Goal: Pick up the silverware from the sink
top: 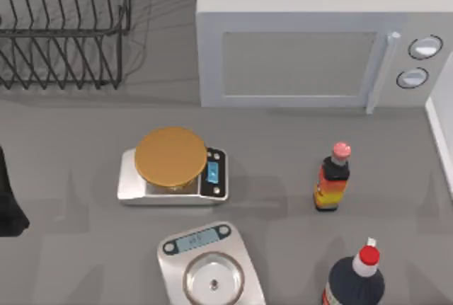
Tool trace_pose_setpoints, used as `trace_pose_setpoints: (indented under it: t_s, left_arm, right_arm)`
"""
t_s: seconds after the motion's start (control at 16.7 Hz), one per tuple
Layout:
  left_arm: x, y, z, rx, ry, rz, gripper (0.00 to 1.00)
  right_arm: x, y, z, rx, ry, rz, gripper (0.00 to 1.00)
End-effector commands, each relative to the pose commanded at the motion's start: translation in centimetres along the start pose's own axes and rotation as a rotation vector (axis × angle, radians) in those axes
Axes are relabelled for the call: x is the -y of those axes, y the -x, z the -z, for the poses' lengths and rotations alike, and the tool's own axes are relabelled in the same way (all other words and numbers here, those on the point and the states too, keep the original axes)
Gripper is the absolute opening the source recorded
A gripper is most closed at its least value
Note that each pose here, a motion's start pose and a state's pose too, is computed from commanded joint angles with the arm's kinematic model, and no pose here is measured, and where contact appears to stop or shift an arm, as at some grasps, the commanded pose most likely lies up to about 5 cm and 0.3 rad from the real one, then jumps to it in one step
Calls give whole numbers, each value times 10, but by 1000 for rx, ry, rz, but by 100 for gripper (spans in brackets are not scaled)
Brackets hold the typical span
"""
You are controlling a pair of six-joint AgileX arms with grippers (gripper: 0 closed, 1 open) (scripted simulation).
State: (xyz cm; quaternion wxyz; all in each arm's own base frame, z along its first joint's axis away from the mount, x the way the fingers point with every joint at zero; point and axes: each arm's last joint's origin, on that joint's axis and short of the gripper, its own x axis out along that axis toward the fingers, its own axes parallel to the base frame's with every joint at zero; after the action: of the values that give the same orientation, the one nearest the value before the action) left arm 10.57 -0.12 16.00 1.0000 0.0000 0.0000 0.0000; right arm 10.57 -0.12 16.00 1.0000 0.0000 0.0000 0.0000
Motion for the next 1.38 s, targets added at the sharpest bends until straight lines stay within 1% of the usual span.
trace_pose_setpoints:
  t_s: [0.36, 0.48, 0.66, 0.84, 0.96, 1.08, 1.26, 1.38]
  left_arm:
    - [0, 0, 0, 0, 0, 0, 100]
    - [0, 0, 0, 0, 0, 0, 100]
    - [0, 0, 0, 0, 0, 0, 100]
    - [0, 0, 0, 0, 0, 0, 100]
    - [0, 0, 0, 0, 0, 0, 100]
    - [0, 0, 0, 0, 0, 0, 100]
    - [0, 0, 0, 0, 0, 0, 100]
    - [0, 0, 0, 0, 0, 0, 100]
  right_arm:
    - [0, 0, 0, 0, 0, 0, 100]
    - [0, 0, -6, -19, 4, 4, 100]
    - [2, -3, -27, -95, 18, 19, 100]
    - [5, -15, -62, -224, 38, 40, 100]
    - [8, -32, -89, -331, 52, 55, 100]
    - [13, -57, -115, -453, 65, 69, 100]
    - [25, -110, -144, -654, 78, 84, 100]
    - [37, -152, -152, -795, 81, 88, 100]
